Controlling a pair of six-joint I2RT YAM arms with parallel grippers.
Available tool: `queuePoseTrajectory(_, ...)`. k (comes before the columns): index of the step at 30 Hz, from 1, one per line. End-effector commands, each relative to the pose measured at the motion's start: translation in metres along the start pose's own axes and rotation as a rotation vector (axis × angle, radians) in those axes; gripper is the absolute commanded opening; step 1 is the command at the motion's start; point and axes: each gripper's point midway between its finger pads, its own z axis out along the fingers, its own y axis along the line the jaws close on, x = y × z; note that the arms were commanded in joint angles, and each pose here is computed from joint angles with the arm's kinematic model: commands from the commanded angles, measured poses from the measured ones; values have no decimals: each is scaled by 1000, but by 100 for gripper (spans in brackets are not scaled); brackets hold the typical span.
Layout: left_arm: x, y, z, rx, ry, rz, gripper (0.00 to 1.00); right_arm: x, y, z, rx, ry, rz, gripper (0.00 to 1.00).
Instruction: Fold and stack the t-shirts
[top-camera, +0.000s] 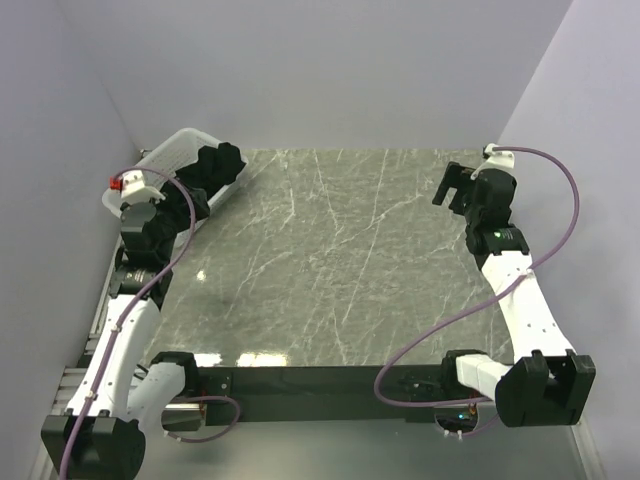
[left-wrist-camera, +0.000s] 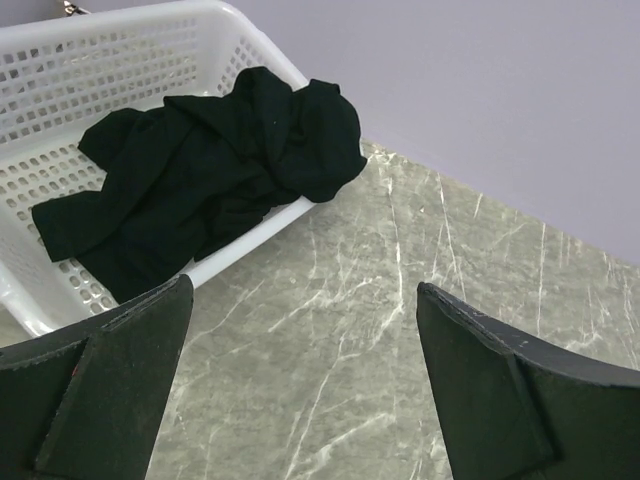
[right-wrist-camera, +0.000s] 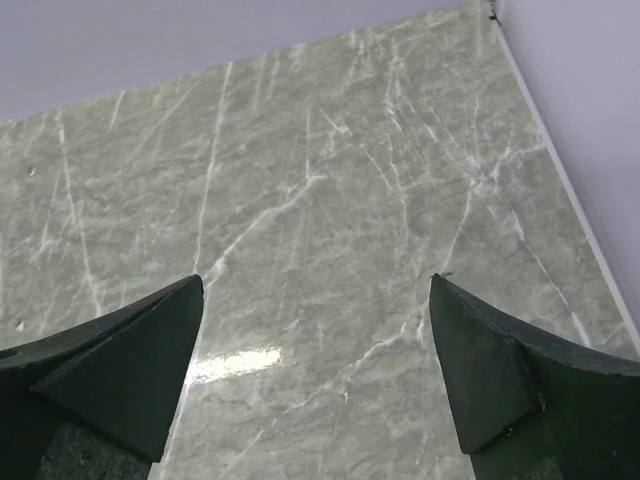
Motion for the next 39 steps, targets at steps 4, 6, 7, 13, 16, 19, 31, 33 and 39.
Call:
queuePoseTrajectory(4, -24, -16, 12, 24, 5, 35, 100, -16, 35, -19, -222, -59, -150, 100)
queuePoseTrajectory(6, -25, -19, 15, 28, 15, 42, 99, 6, 73, -30, -496, -37, -358, 100)
queuePoseTrajectory(7, -22, -17, 18, 23, 26, 52, 99, 22, 80, -36, -570, 14, -414, 100)
queuePoseTrajectory(13, -18, -16, 31, 13, 58, 94, 99, 34, 91, -47, -681, 107, -510, 100)
queuePoseTrajectory(16, -6, -15, 39, 27, 109, 144, 99, 45, 92, -55, -752, 115, -539, 100)
queuePoseTrajectory(19, -1, -9, 46, 7, 130, 181, 100, 62, 94, -56, -799, 146, -520, 100)
queuePoseTrajectory(31, 10, 13, 118, -11, 282, 55, 100, 73, 99, -49, -873, 167, -497, 100)
queuePoseTrajectory(33, 16, 8, 138, 2, 316, 22, 98, 76, 99, -50, -879, 169, -494, 100)
queuePoseTrajectory(39, 27, 5, 191, -4, 367, -85, 92, 80, 90, -45, -858, 191, -462, 100)
